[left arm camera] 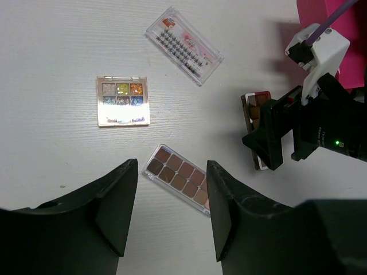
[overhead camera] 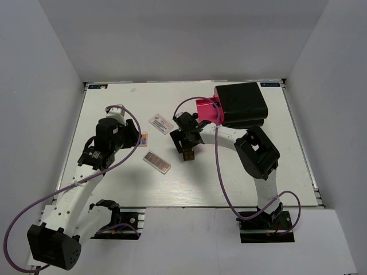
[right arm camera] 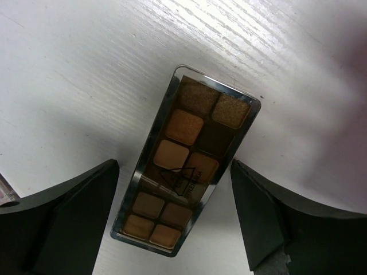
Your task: Organize the makeup
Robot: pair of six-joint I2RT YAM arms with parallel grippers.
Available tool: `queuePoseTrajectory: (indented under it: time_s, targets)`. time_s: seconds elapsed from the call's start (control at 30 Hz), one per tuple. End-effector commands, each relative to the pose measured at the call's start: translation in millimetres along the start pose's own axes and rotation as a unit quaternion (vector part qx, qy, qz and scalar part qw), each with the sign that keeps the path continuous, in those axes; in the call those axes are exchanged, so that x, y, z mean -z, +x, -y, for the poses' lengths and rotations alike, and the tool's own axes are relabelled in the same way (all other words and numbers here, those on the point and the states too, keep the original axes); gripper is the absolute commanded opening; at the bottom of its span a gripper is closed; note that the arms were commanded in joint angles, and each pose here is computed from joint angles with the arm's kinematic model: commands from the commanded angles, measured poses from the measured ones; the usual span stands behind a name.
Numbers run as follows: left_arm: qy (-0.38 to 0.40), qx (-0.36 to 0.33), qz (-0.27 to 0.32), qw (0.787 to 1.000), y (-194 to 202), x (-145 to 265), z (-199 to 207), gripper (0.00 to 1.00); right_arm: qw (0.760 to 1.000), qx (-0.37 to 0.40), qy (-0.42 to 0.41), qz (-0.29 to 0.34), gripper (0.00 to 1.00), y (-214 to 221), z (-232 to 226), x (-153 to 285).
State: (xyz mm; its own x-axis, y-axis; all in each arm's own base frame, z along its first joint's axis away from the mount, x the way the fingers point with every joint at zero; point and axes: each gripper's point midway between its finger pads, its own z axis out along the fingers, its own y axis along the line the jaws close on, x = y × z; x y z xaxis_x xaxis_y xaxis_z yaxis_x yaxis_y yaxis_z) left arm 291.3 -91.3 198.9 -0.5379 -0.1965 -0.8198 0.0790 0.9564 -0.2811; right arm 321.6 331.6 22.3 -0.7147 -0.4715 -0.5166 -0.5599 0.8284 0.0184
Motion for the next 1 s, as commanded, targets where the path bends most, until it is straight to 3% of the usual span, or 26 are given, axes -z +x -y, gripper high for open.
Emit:
queuePoseTrajectory:
  time_s: [0.0,0.07,0.23,0.37,0.47,0.7,0.97]
  targets:
    - [0.006,-0.004,0.006,1.000,-2.9,2.8,1.5,0.61,1.000,-0.009,-0.015,-0.020,0.83,8.6,-5.0,-5.9]
    - [0.006,-0.005,0.006,1.000,-2.9,2.8,1.4,0.61,0.999,-0.010,-0.031,-0.028,0.80,13.8,-7.8,-5.7]
    - [0.007,-0.005,0.007,1.000,-3.6,3.0,1.6,0.61,0.997,0.004,-0.066,-0.040,0.56,22.0,-12.5,-1.4]
    - [0.007,-0.006,0.007,1.000,-3.6,2.6,1.6,0.61,0.993,0.053,-0.100,-0.017,0.34,2.7,-18.7,19.5]
    - [0.006,-0.007,0.007,1.000,-3.4,2.4,1.4,0.61,0.988,0.089,-0.125,0.016,0.25,-27.1,-26.1,49.5]
    - [0.025,-0.007,0.001,1.000,-1.2,2.7,7.8,0.61,0.980,0.128,-0.085,0.125,0.21,-93.5,-8.1,114.6]
    - [0.033,-0.008,-0.001,0.999,-0.4,2.0,10.6,0.61,0.971,0.101,0.086,0.198,0.18,-148.8,56.6,150.7]
